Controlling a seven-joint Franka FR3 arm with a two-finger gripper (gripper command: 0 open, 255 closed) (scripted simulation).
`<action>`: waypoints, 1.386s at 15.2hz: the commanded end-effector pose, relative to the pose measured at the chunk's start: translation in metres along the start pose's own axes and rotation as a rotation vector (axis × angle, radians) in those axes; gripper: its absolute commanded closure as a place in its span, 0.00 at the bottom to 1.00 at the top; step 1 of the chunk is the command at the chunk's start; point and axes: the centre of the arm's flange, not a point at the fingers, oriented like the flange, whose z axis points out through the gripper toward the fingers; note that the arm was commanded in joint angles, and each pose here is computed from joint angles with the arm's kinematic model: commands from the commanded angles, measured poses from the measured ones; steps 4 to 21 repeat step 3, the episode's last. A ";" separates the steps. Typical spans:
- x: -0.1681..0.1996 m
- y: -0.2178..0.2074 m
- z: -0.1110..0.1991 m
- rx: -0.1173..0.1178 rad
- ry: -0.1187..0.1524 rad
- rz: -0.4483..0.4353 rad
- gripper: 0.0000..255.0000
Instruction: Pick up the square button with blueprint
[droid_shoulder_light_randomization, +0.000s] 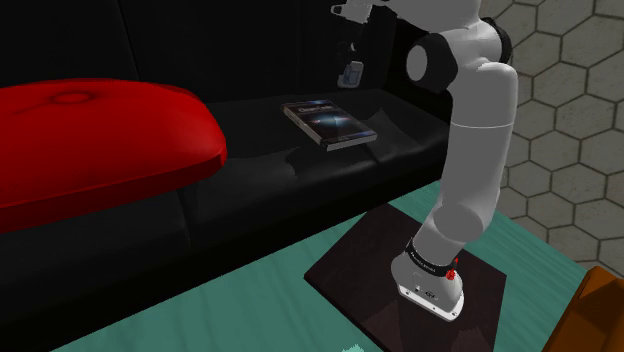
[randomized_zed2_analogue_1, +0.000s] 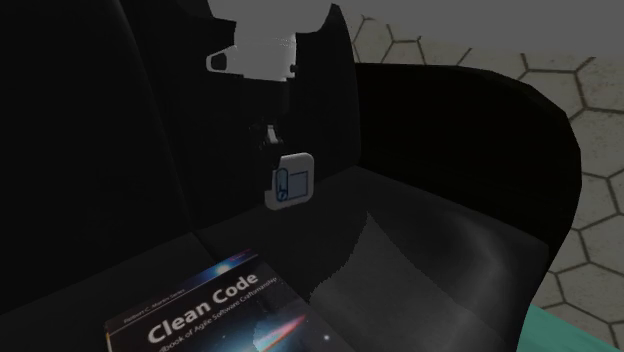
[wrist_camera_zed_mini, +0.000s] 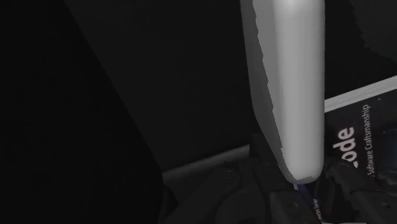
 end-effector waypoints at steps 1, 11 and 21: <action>0.001 -0.001 -0.011 0.000 0.000 0.000 1.00; 0.001 -0.001 -0.011 0.000 0.000 0.000 1.00; 0.001 -0.001 -0.011 0.000 0.000 0.000 1.00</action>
